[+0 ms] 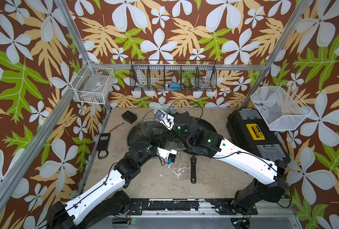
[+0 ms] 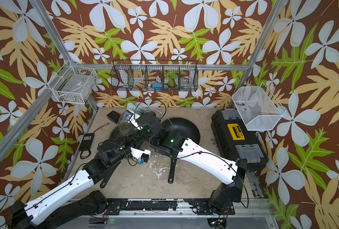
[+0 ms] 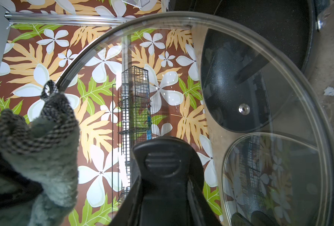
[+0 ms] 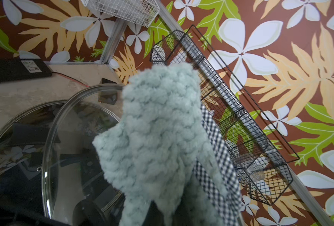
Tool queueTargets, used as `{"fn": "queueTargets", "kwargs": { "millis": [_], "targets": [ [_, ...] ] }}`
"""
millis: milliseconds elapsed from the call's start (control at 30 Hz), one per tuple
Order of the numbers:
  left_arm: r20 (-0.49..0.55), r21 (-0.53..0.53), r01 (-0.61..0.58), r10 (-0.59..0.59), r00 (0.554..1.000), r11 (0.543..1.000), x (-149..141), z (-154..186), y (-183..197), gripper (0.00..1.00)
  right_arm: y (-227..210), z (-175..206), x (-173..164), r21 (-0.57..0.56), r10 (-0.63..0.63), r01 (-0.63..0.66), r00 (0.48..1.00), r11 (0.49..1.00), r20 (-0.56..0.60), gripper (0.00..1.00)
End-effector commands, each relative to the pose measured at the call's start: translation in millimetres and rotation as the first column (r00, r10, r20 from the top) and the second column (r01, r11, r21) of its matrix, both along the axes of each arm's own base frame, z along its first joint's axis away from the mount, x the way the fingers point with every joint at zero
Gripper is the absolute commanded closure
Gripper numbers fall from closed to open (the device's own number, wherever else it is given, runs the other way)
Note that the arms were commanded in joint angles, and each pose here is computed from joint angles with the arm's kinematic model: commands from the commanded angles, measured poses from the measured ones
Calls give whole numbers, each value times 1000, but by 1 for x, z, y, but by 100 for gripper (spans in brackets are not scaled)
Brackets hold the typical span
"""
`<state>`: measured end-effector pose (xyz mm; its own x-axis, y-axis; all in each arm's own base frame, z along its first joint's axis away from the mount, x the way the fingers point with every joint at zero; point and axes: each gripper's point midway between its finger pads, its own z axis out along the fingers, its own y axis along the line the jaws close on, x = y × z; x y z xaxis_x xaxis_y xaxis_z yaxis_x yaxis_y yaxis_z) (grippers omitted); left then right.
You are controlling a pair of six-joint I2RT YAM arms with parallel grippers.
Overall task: Wipe the pot lid with a cloth
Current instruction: Wipe the pot lid.
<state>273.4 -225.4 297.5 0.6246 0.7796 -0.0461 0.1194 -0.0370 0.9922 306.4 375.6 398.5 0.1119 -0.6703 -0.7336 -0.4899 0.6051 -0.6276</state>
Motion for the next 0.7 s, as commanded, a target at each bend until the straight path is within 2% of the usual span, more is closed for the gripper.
{"fn": "queueTargets", "kwargs": {
  "millis": [0,100,200,300,367,533,667],
  "targets": [
    [125,-223,37,-10,992,974,-7,61,0,100,3,-10,-5,6,13,-13,999,1000,-33,100],
    [91,-298,30,-3,996,954,-7,67,3,100,-15,2,1,44,-37,37,999,998,-11,100],
    [58,-346,26,-6,998,938,-8,69,3,100,-44,21,9,132,-111,111,994,985,-3,100],
    [7,-431,21,-20,1000,902,-8,75,4,100,-69,26,15,172,-166,164,986,971,0,100],
    [-23,-484,17,-32,999,875,-9,79,4,100,-72,22,11,177,-155,154,988,972,-9,100],
    [-72,-629,20,-84,994,777,-11,97,4,100,-53,-3,-7,164,-68,79,995,983,-71,100],
    [-99,-743,5,-118,988,669,-11,111,10,100,-47,-15,-16,152,-57,71,994,986,-96,100]
  ]
}}
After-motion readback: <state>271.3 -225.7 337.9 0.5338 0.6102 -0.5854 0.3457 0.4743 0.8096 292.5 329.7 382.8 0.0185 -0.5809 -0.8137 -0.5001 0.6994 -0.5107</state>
